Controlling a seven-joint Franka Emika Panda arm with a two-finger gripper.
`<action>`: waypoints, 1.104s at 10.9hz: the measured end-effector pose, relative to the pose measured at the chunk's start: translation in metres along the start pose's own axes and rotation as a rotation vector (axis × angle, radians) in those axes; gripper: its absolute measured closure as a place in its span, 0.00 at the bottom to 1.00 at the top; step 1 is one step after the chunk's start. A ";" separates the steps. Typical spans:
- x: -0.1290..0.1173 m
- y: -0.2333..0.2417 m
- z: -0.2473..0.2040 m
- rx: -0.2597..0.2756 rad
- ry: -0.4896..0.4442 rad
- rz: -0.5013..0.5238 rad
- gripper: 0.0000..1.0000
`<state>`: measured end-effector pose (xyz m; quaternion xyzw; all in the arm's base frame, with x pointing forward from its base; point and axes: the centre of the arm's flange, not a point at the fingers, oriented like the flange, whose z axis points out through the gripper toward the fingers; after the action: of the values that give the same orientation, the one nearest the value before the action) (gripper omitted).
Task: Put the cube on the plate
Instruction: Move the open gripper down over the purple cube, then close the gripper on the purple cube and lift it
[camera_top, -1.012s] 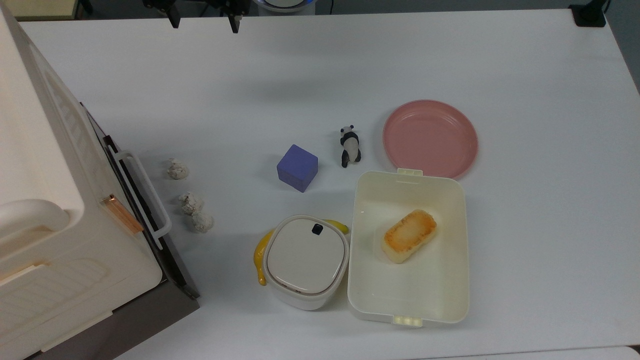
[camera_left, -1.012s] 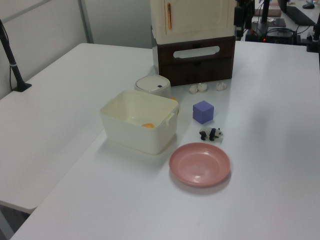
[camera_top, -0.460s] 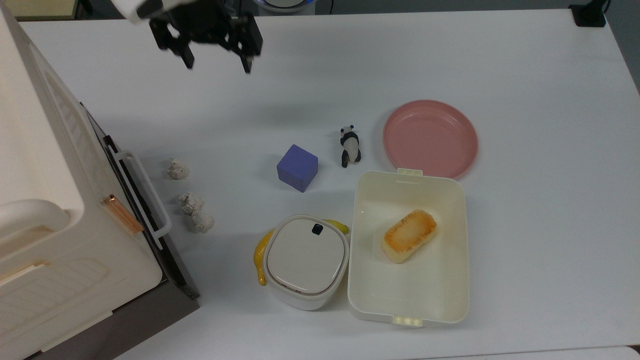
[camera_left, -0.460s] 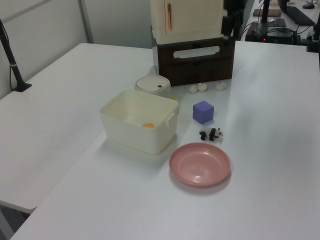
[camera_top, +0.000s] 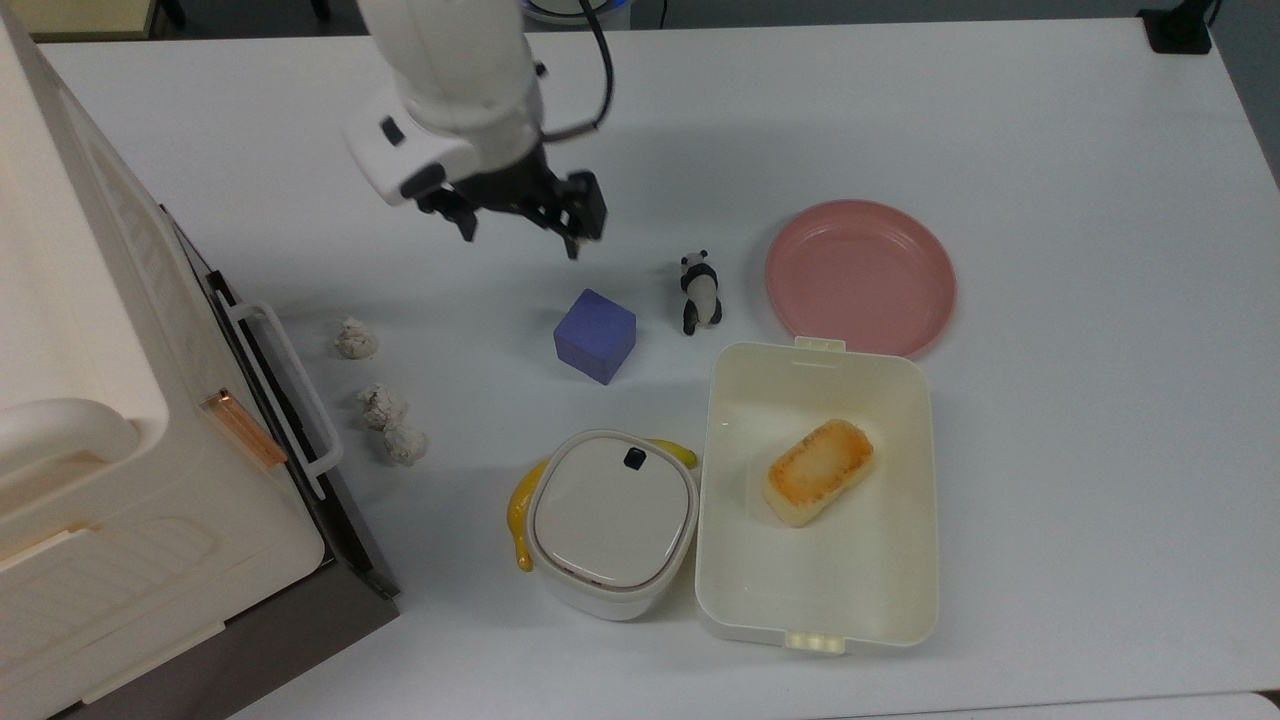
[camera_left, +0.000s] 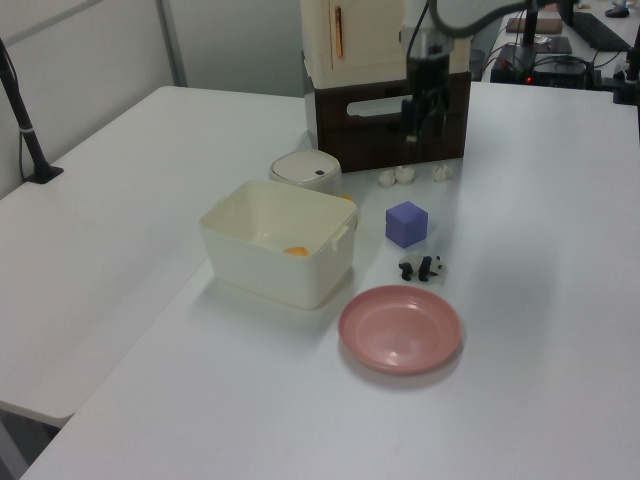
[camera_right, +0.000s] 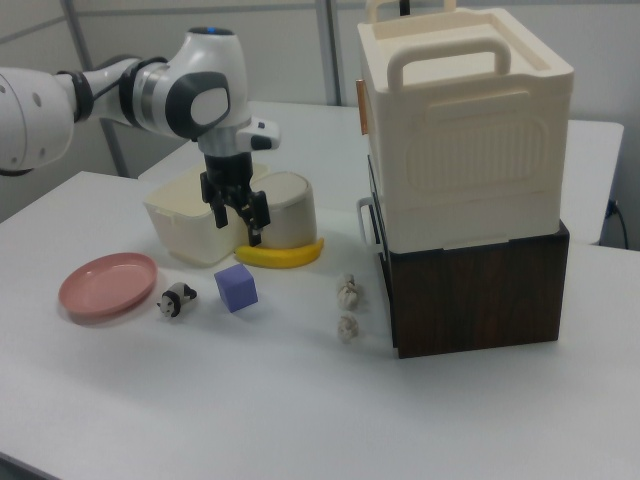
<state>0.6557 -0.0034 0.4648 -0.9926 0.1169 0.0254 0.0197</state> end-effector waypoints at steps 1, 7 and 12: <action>0.005 -0.014 0.016 0.015 0.015 0.090 0.00; 0.010 -0.083 0.137 -0.005 -0.010 0.188 0.00; 0.010 -0.087 0.146 -0.021 -0.012 0.177 0.00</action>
<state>0.6785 0.0851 0.3212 -0.9784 0.2037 0.0344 0.0076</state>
